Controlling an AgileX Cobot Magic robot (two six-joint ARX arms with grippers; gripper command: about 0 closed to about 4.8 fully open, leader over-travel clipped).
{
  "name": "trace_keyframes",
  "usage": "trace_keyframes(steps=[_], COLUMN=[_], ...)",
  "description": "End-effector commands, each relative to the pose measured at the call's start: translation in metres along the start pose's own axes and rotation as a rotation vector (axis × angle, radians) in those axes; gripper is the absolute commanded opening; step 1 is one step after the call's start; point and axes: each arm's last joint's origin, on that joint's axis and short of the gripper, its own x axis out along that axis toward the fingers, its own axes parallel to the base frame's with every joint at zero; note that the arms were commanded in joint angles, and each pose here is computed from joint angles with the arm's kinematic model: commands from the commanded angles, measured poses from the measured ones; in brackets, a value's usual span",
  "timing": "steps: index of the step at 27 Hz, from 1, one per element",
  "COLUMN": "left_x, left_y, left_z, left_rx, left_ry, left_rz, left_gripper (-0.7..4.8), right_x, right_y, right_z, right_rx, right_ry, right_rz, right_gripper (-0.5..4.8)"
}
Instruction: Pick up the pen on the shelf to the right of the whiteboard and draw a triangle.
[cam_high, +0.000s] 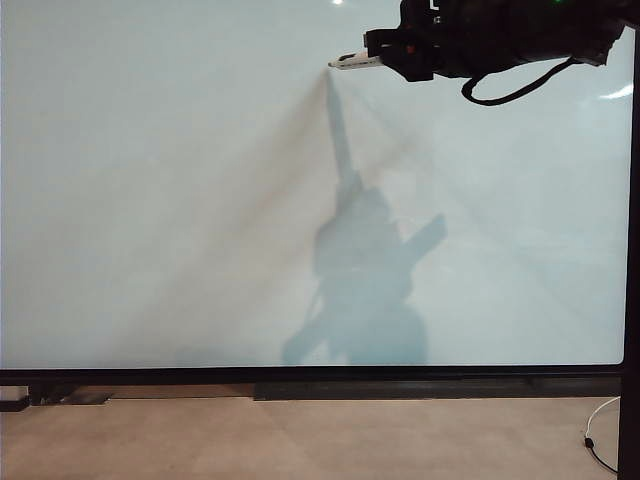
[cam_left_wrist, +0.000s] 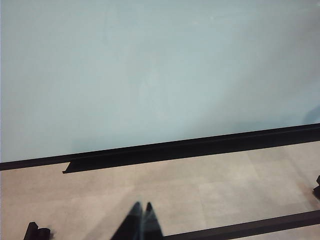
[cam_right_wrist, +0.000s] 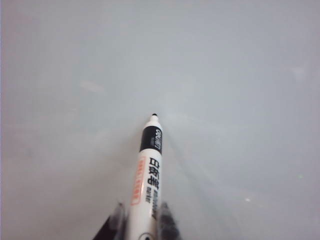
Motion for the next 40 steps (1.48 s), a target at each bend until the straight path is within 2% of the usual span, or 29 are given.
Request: trace_keyframes(steps=[1, 22, 40], left_x=[0.0, 0.0, 0.0], left_y=[0.0, 0.0, 0.0], left_z=[0.001, 0.001, 0.001], left_rx=[0.001, 0.001, 0.001], left_ry=[-0.008, -0.008, -0.008], left_rz=[-0.002, -0.002, -0.002], left_gripper=[-0.05, -0.05, -0.05], right_x=[0.001, 0.01, 0.014], right_y=[-0.002, 0.002, 0.014], right_z=[0.006, -0.004, -0.019], right_rx=[0.003, 0.011, 0.04], right_ry=[-0.036, 0.006, 0.057], right_rz=[-0.019, 0.002, 0.065], right_gripper=[-0.05, -0.05, -0.05])
